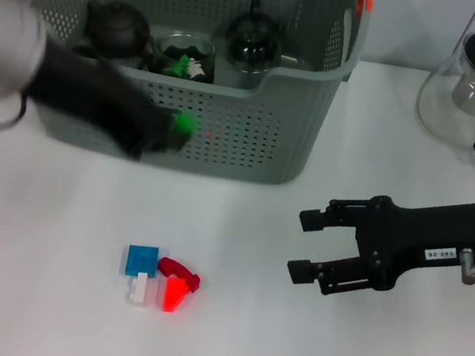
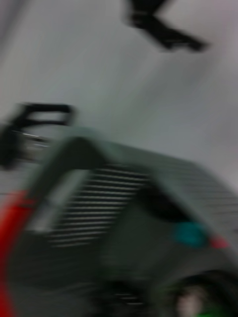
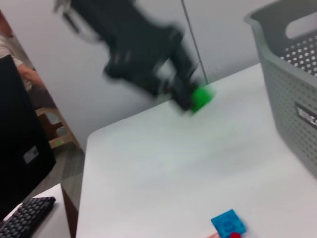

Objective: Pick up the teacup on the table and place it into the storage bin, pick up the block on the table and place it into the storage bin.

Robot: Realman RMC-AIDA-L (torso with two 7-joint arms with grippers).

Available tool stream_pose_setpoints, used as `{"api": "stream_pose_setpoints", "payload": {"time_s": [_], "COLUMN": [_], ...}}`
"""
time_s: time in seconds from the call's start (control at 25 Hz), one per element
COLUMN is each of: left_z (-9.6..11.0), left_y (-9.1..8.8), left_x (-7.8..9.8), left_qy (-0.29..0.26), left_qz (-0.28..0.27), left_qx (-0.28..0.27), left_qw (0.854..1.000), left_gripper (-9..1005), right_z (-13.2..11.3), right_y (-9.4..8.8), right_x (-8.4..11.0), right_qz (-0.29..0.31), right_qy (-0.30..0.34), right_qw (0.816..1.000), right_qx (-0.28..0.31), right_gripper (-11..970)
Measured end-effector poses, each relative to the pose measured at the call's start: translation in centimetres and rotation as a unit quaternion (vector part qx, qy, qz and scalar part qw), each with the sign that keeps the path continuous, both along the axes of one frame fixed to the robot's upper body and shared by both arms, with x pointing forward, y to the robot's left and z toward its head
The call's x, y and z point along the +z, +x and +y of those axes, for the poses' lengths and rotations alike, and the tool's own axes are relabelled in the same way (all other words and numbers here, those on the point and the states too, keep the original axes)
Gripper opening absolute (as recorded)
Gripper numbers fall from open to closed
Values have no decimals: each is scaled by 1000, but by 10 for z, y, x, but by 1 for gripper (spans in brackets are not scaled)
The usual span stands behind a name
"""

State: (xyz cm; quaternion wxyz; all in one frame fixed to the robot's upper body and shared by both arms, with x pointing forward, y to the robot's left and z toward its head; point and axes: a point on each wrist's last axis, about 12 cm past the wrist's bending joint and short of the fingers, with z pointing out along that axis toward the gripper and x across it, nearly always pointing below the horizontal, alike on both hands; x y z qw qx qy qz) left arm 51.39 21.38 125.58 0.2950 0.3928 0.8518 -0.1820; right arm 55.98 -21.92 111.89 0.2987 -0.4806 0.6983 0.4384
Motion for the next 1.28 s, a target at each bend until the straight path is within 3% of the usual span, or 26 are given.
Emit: {"api": "stream_pose_setpoints", "payload": {"time_s": [0.04, 0.24, 0.4, 0.56, 0.76, 1.08, 1.28], "left_z": [5, 17, 25, 28, 30, 39, 38], "left_y": [10, 43, 77, 99, 111, 113, 95], "left_x": [10, 25, 17, 9, 3, 2, 12], "left_qy": [-38, -90, -117, -132, -140, -141, -151], "left_qz": [-26, -79, -78, -74, -89, -91, -80], "left_qx": [-11, -18, -4, 24, 57, 73, 24], "left_qw": [999, 993, 990, 988, 985, 983, 985], "left_gripper": [156, 157, 158, 160, 161, 489, 651], "right_z": [1, 7, 9, 9, 8, 9, 9], "right_y": [-1, -3, -4, -4, -4, -4, -4], "right_x": [0, -2, -3, -4, -3, -4, -4], "right_qz": [1, 4, 2, 2, 3, 4, 5], "right_qy": [0, -5, -8, -8, -9, -11, -11], "right_qw": [1000, 1000, 1000, 1000, 1000, 1000, 1000], "right_qx": [3, 20, 23, 24, 23, 21, 20], "right_gripper": [865, 865, 865, 865, 865, 865, 864]}}
